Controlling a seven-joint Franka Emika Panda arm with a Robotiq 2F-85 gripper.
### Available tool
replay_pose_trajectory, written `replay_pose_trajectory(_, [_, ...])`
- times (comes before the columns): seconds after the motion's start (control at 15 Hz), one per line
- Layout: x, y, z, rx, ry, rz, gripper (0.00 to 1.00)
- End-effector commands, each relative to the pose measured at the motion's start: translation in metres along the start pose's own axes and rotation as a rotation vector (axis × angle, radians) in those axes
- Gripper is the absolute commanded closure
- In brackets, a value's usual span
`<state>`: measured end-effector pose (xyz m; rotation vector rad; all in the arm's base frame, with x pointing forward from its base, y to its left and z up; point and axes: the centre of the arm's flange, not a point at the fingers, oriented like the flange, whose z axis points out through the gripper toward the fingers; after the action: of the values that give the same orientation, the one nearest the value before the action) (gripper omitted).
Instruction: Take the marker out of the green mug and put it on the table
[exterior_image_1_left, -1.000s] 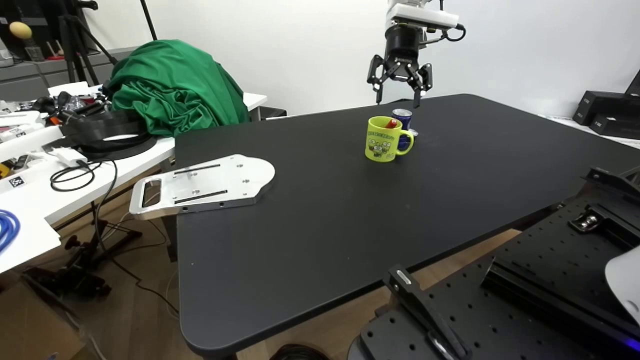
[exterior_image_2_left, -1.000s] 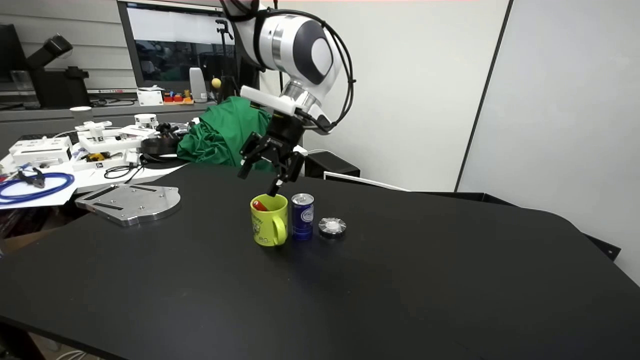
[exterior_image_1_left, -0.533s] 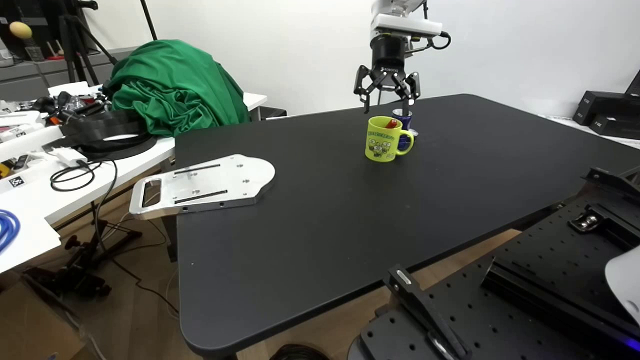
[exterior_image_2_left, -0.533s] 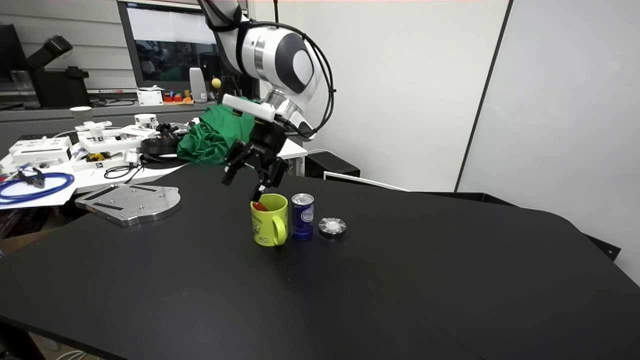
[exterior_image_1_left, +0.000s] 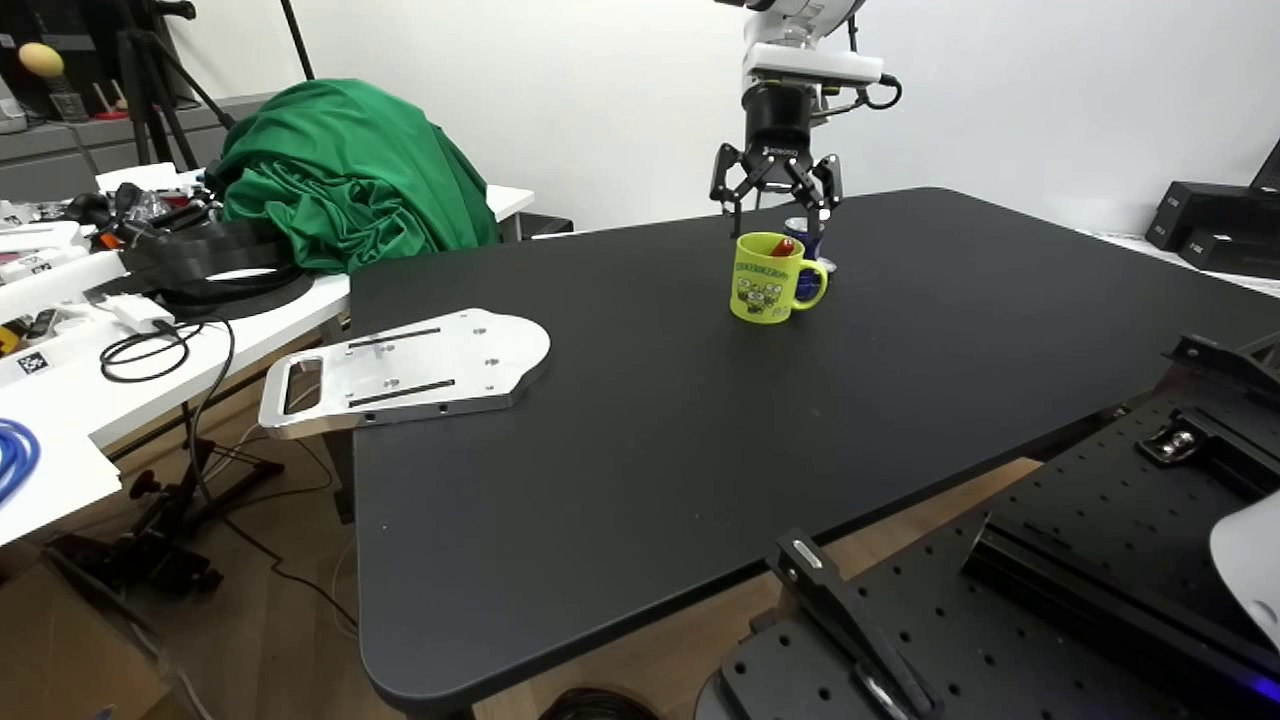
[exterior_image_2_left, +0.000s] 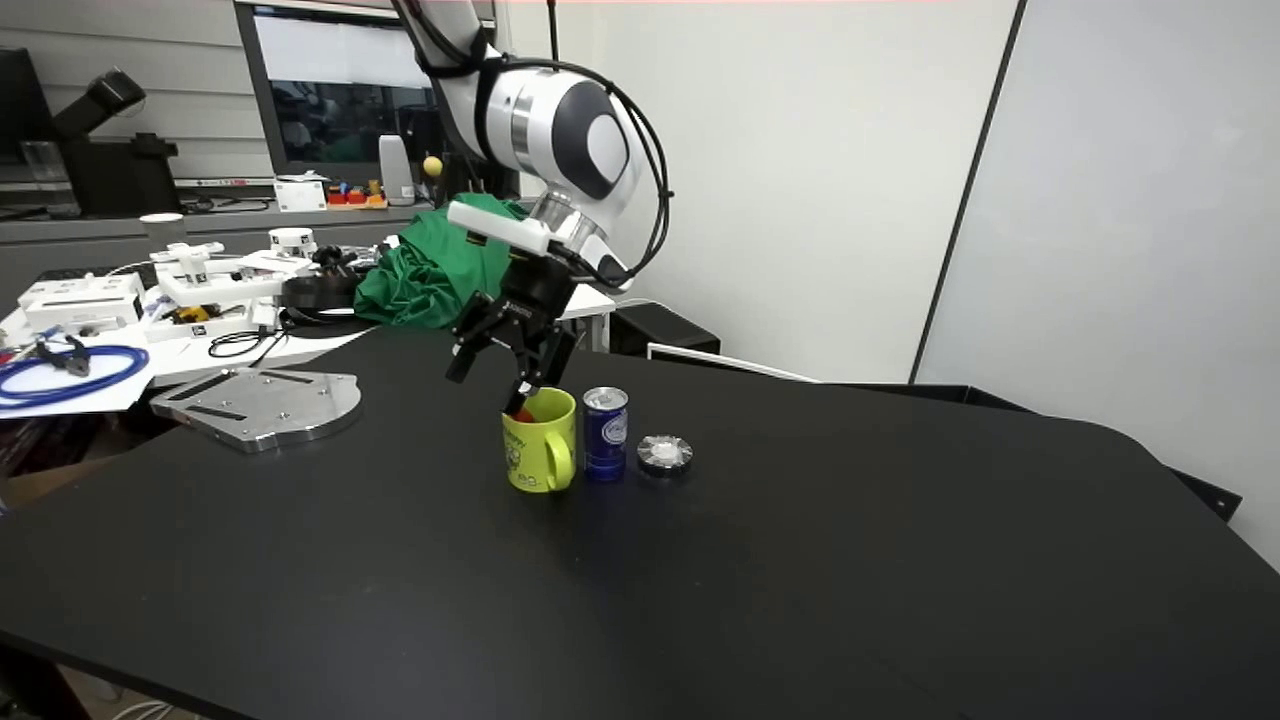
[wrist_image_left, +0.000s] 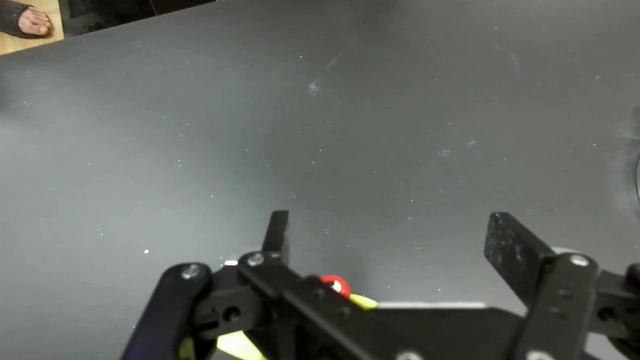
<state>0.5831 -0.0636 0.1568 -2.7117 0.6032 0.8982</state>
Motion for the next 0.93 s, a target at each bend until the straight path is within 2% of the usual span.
replay_pose_trajectory(0.0, [0.006,0.004,-0.001,0.007,0.004,0.051,0.0])
replay_pose_trajectory(0.6, [0.014,0.018,-0.005,0.01,0.012,0.079,0.0])
replay_pose_trajectory(0.67, [0.015,0.019,-0.005,0.01,0.014,0.079,0.05])
replay_pose_trajectory(0.73, [0.016,0.02,-0.005,0.01,0.018,0.078,0.25])
replay_pose_trajectory(0.87, [0.016,0.021,-0.006,0.01,0.024,0.078,0.4])
